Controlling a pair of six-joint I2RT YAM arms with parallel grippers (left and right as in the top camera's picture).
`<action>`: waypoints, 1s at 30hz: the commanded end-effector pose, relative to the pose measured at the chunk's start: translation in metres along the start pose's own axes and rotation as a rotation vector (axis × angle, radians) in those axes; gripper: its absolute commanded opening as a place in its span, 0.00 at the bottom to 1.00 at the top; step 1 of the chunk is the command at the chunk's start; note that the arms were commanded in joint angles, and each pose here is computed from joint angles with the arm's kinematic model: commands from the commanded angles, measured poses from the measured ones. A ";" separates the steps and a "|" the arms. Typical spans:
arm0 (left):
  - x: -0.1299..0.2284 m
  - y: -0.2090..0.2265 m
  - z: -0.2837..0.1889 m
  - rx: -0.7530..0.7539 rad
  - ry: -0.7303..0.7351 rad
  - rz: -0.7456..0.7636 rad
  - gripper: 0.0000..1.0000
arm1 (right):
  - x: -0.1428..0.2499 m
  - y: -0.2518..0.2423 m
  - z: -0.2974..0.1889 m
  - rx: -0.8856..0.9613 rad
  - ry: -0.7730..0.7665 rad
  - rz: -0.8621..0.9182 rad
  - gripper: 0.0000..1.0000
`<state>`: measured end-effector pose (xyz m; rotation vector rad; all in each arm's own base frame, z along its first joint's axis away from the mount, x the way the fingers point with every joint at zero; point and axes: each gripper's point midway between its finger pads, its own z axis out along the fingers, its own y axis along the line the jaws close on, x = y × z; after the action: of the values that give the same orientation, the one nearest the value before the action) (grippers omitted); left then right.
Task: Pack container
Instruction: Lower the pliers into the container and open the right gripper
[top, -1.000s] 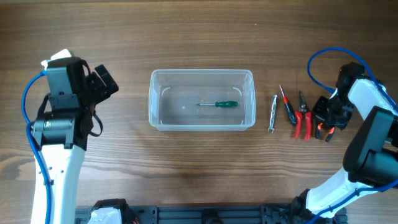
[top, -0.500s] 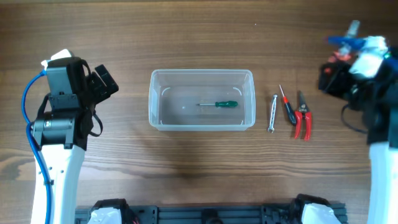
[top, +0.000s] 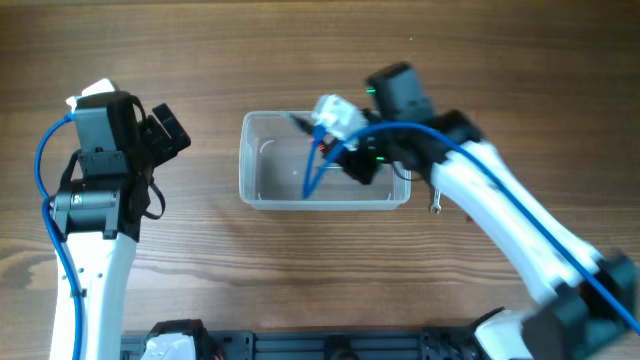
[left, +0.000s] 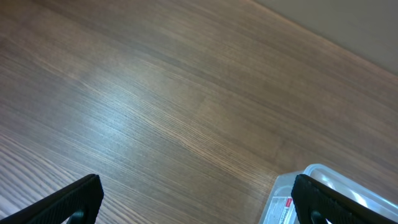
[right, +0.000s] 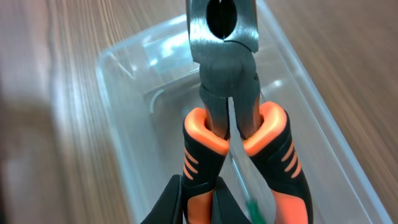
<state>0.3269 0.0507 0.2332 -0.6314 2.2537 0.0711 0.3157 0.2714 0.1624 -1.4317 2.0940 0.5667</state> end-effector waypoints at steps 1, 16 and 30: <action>-0.005 0.000 -0.001 0.002 -0.010 -0.015 1.00 | 0.010 -0.010 0.048 0.027 0.073 -0.118 0.04; -0.005 0.000 -0.001 0.002 -0.010 -0.015 1.00 | 0.027 -0.045 0.076 0.258 0.211 -0.152 0.70; -0.005 0.000 -0.001 0.002 -0.010 -0.015 1.00 | 0.034 -0.090 -0.236 0.872 -0.292 0.751 0.73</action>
<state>0.3268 0.0507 0.2334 -0.6314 2.2533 0.0710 0.3444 0.1328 0.3209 -0.4748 2.0700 0.0573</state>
